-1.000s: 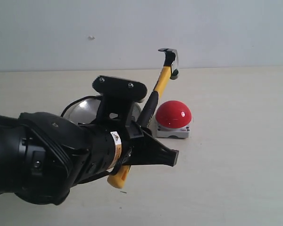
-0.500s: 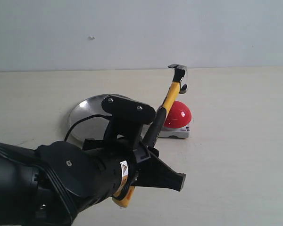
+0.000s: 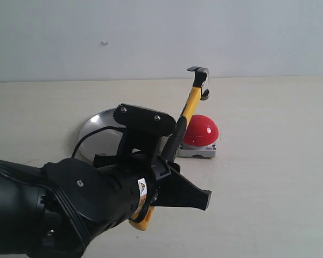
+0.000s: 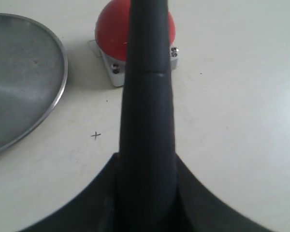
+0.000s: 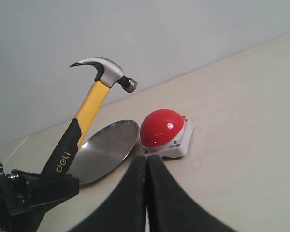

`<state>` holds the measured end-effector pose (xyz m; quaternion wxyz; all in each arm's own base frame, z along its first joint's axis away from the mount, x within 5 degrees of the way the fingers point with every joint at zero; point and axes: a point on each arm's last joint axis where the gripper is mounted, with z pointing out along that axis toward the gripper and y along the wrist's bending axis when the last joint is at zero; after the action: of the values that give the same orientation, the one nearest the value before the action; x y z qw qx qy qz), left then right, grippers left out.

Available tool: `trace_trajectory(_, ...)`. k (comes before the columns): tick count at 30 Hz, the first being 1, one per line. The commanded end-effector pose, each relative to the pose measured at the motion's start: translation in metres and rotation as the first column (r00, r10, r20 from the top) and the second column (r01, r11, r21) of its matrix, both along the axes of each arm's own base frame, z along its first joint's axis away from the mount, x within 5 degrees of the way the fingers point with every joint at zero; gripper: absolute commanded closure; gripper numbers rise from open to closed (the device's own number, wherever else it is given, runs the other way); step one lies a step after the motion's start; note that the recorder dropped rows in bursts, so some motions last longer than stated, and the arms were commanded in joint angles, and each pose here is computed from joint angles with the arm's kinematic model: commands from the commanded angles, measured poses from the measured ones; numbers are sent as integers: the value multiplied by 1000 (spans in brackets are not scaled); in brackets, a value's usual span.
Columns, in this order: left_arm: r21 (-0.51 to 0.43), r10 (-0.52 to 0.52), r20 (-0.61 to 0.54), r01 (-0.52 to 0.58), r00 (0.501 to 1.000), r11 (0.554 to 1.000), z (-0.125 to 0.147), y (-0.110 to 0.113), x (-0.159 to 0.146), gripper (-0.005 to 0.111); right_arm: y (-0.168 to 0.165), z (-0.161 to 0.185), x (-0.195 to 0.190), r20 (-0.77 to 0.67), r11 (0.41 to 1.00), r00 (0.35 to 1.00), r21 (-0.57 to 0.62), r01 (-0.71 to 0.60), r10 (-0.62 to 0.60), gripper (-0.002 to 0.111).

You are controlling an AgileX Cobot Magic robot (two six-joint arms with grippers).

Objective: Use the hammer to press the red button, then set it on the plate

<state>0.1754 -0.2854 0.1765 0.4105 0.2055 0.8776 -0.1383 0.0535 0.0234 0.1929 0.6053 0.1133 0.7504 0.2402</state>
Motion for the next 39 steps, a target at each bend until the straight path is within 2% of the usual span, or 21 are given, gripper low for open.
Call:
trace_trajectory(1, -22, 10, 55, -9, 998, 1000, 12, -4, 5, 107, 0, -1, 0, 3, 1000, 1000, 3, 6, -6, 108)
trace_trajectory(7, -7, 20, 38, -20, 999, 1000, 3, -9, 9, 107, 0, -1, 0, 3, 1000, 1000, 3, 6, -6, 108)
trace_trajectory(12, -24, 20, 32, -19, 999, 1000, 6, -12, 12, 107, 0, -1, 0, 3, 1000, 1000, 3, 6, -6, 108)
trace_trajectory(24, -17, 15, -4, -15, 1000, 1000, -1, -6, 25, 107, 0, -1, 0, 3, 1000, 1000, 3, 6, -6, 108)
trace_trajectory(30, -47, 12, 41, -10, 999, 999, 18, -2, 25, 107, 0, -1, 0, 3, 1000, 1000, 3, 6, -6, 108)
trace_trajectory(39, -103, 22, 166, -5, 986, 995, 65, 12, 22, 107, 0, -1, 0, 3, 1000, 1000, 3, 6, -6, 108)
